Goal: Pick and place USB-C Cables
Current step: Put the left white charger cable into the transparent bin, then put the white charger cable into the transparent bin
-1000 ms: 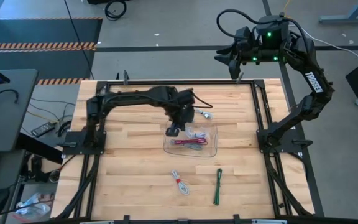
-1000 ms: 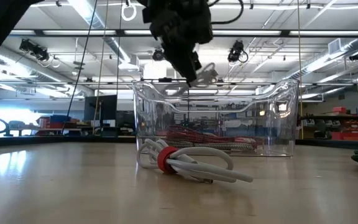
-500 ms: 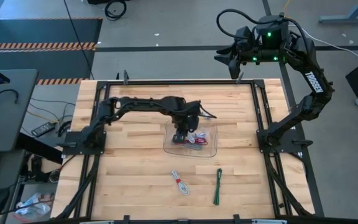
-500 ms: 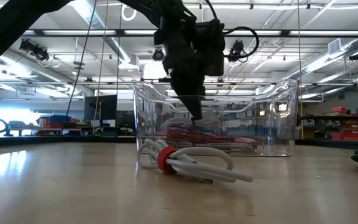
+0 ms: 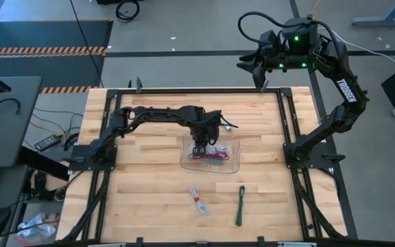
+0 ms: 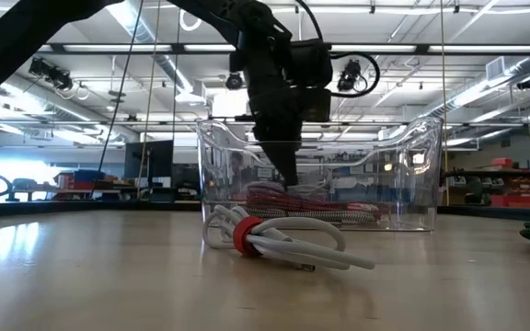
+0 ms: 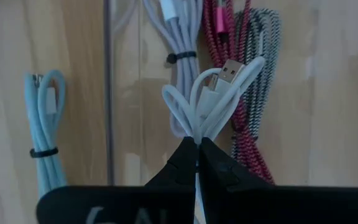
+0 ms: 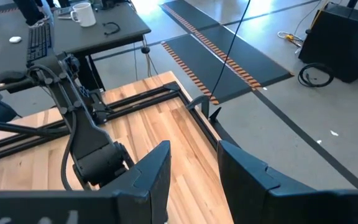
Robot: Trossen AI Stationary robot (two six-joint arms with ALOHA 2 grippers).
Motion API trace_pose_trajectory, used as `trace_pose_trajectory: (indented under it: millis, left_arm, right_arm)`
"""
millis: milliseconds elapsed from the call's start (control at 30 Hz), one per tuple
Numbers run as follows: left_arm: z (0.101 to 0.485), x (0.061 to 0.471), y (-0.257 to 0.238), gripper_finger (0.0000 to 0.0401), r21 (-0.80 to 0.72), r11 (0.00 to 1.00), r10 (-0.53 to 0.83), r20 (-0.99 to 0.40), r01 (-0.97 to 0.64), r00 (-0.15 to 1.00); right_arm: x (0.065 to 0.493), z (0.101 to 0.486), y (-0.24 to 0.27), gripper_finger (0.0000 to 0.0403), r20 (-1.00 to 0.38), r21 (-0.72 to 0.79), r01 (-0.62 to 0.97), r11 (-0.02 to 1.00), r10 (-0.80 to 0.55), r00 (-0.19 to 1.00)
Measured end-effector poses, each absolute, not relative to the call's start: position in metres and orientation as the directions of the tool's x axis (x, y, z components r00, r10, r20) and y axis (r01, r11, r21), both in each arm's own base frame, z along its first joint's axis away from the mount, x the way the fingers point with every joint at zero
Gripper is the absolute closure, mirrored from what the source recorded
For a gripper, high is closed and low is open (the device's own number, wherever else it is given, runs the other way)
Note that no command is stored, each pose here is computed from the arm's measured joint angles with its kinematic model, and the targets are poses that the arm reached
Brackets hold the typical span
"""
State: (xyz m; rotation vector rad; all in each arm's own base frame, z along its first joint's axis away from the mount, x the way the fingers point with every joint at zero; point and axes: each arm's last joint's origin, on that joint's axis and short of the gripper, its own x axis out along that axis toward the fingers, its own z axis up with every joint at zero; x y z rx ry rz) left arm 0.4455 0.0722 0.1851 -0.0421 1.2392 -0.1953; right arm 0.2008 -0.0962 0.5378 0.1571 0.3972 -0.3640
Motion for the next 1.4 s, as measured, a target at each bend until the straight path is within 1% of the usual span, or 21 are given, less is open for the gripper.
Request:
trace_pose_trajectory:
  millis: [67, 133, 367, 467, 600, 700, 900, 1000, 1067, 1200, 1400]
  left_arm:
    - [0.182, 0.448, 0.071, 0.0397, -0.140, 0.981, -0.176, -0.932, 0.131, 0.317]
    - [0.179, 0.447, 0.070, 0.0397, -0.148, 0.981, -0.180, -0.939, 0.128, 0.294]
    - [0.177, 0.449, 0.069, 0.0396, -0.158, 0.982, -0.181, -0.933, 0.099, 0.311]
    - [0.178, 0.452, 0.070, 0.0376, -0.156, 0.984, -0.177, -0.925, 0.090, 0.335]
    - [0.178, 0.452, 0.070, 0.0337, -0.162, 0.984, -0.178, -0.925, 0.073, 0.336]
    - [0.178, 0.452, 0.069, 0.0316, -0.163, 0.984, -0.178, -0.925, 0.073, 0.336]
    - [0.178, 0.452, 0.068, 0.0294, -0.164, 0.984, -0.180, -0.925, 0.073, 0.336]
    - [0.180, 0.452, 0.067, 0.0287, -0.215, 0.973, -0.232, -0.911, 0.087, 0.342]
    - [0.188, 0.450, 0.066, 0.0284, -0.235, 0.967, -0.254, -0.898, 0.096, 0.361]
    - [0.219, 0.445, 0.065, 0.0283, -0.215, 0.970, -0.244, -0.868, 0.116, 0.433]
    - [0.267, 0.433, 0.067, 0.0282, -0.107, 0.989, -0.147, -0.817, 0.104, 0.558]
  right_arm:
    - [0.201, 0.538, -0.096, 0.0265, -0.408, 0.077, 0.375, 0.924, -0.314, 0.857]
    - [0.201, 0.537, -0.096, 0.0265, -0.410, 0.069, 0.372, 0.926, -0.314, 0.857]
    - [0.200, 0.537, -0.096, 0.0265, -0.411, 0.062, 0.369, 0.927, -0.313, 0.856]
    - [0.200, 0.537, -0.096, 0.0265, -0.412, 0.054, 0.366, 0.929, -0.313, 0.856]
    - [0.200, 0.537, -0.096, 0.0265, -0.413, 0.046, 0.363, 0.931, -0.313, 0.855]
    - [0.200, 0.537, -0.096, 0.0265, -0.413, 0.045, 0.362, 0.931, -0.313, 0.855]
    - [0.200, 0.537, -0.096, 0.0265, -0.416, 0.045, 0.362, 0.931, -0.312, 0.854]
    - [0.200, 0.536, -0.096, 0.0265, -0.423, 0.046, 0.363, 0.931, -0.311, 0.851]
    - [0.200, 0.536, -0.096, 0.0265, -0.429, 0.046, 0.363, 0.931, -0.310, 0.849]
    - [0.199, 0.534, -0.095, 0.0265, -0.445, 0.048, 0.364, 0.930, -0.306, 0.841]
    - [0.199, 0.534, -0.095, 0.0265, -0.446, 0.048, 0.364, 0.930, -0.306, 0.841]
